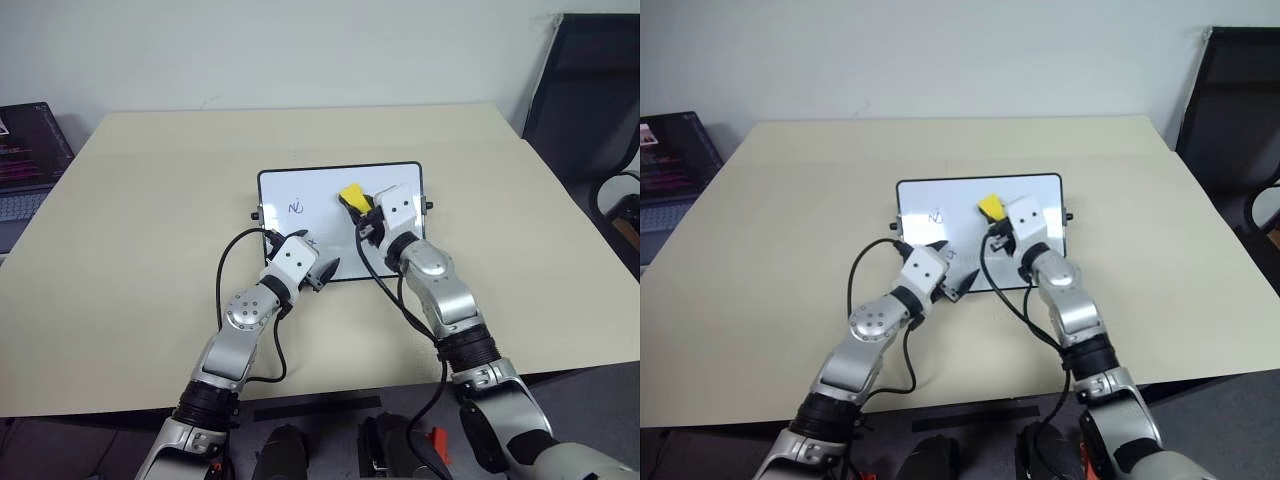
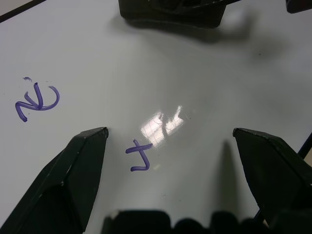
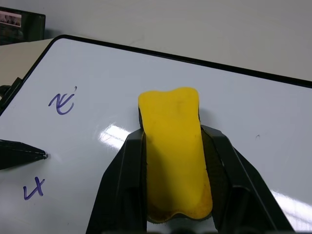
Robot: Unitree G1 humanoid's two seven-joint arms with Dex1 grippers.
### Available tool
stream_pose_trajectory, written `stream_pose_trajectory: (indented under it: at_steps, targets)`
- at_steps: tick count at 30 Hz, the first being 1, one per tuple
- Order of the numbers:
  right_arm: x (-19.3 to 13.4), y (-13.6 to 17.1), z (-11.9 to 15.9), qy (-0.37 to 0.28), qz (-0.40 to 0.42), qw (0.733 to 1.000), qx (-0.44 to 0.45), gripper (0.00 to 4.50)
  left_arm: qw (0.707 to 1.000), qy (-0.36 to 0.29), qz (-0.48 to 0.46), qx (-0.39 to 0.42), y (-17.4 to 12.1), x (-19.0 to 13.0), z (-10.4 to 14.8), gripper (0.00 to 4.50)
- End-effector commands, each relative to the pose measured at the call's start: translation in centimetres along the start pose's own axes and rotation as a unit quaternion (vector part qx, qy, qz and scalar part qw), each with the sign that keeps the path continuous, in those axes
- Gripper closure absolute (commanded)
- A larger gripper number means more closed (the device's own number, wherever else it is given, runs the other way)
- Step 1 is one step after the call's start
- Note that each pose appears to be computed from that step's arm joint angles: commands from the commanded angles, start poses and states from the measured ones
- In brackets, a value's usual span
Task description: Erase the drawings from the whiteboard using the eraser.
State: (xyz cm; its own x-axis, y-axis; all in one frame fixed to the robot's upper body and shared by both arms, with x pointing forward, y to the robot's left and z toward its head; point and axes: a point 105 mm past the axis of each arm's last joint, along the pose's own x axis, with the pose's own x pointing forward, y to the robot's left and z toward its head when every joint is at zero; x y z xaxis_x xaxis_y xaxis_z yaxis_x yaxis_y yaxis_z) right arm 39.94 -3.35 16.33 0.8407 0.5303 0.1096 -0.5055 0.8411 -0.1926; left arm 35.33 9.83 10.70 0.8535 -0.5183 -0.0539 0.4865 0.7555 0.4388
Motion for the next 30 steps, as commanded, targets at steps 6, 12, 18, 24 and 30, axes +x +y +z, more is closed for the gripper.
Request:
stream_pose_trajectory:
  at_steps: [6, 12, 18, 24, 30]
  targets:
    - [1.0, -0.8, 1.5, -0.011, -0.013, 1.0, -0.023, 3.32, 1.0, -0.023, 0.012, 0.018, 0.9, -0.4, 1.4, 0.0]
    - [0.8, -1.4, 0.8, 0.007, -0.019, 0.999, -0.037, 3.32, 1.0, -0.022, 0.015, 0.014, 1.0, -0.3, 1.5, 0.0]
    - [-0.1, -1.8, -0.5, 0.035, -0.025, 0.998, -0.046, 3.32, 0.999, -0.029, 0.018, 0.011, 0.9, -0.5, 1.8, 0.0]
    - [-1.7, -2.1, -2.0, 0.065, -0.026, 0.996, -0.058, 3.32, 0.999, -0.031, 0.018, 0.009, 0.9, -0.4, 1.9, 0.0]
    - [-3.7, -3.0, -3.5, 0.095, -0.035, 0.993, -0.057, 3.32, 0.999, -0.029, 0.016, 0.007, 0.8, -0.4, 1.8, 0.0]
